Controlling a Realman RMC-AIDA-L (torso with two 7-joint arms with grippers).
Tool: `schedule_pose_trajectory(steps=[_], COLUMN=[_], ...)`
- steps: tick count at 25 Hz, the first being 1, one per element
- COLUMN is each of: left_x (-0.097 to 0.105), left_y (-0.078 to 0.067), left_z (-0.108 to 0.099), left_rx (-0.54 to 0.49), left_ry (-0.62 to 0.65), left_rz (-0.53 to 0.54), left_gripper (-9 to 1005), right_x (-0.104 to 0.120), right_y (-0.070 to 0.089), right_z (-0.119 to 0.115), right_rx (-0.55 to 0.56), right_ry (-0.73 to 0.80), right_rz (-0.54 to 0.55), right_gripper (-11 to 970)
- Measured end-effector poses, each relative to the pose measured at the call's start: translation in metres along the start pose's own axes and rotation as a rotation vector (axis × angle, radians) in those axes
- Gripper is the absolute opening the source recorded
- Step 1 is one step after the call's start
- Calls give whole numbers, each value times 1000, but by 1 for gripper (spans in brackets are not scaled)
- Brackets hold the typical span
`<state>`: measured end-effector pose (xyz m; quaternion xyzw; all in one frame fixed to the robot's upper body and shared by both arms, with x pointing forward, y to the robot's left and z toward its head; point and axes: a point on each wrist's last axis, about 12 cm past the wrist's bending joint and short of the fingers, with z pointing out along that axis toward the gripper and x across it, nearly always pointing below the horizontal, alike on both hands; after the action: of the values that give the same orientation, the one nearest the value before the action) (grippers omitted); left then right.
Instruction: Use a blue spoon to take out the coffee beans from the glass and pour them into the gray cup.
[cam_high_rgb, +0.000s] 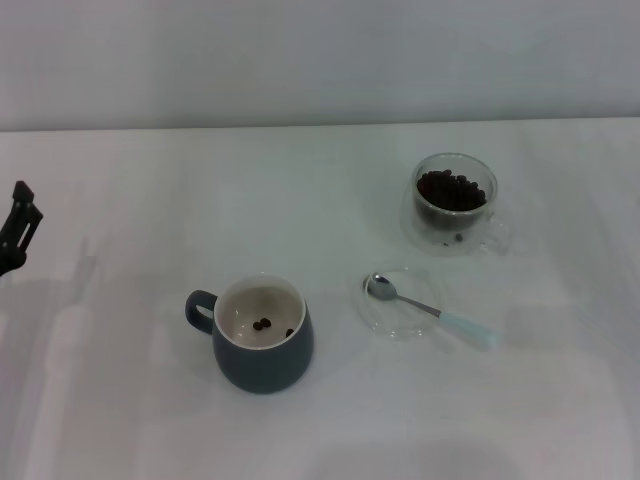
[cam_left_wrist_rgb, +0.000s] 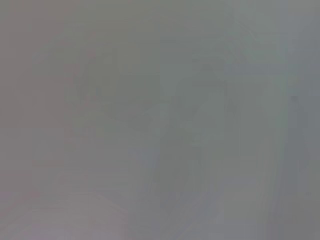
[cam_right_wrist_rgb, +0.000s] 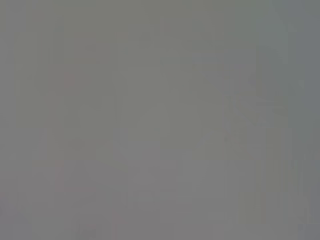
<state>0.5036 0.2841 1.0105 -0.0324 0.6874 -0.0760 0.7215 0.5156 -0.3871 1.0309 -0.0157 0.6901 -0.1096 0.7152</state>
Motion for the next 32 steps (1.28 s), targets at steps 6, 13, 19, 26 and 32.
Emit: schedule_pose_trajectory(steps=[6,13,19,26,32], left_x=[0,1,1,3,4], left_y=[-1,-3,-3,-4,-8], left_z=[-6,-8,-8,-12,-12], left_rx=[3,4,4,-2,-1], left_ry=[-16,-15,-12,-6,-5], left_rz=[-6,-17,-17,-36,-59], left_gripper=[892,893,892,892,892], right_x=[0,3,3,3,1], right_y=[3,3,10,14,15], right_z=[0,-3,-1,0,2], right_rx=[-15,-17,-30,-36,-34], right_ry=[2,10,12,17,7], right_rz=[-1,0,13,23,31], right_gripper=[874,874,874,874,874])
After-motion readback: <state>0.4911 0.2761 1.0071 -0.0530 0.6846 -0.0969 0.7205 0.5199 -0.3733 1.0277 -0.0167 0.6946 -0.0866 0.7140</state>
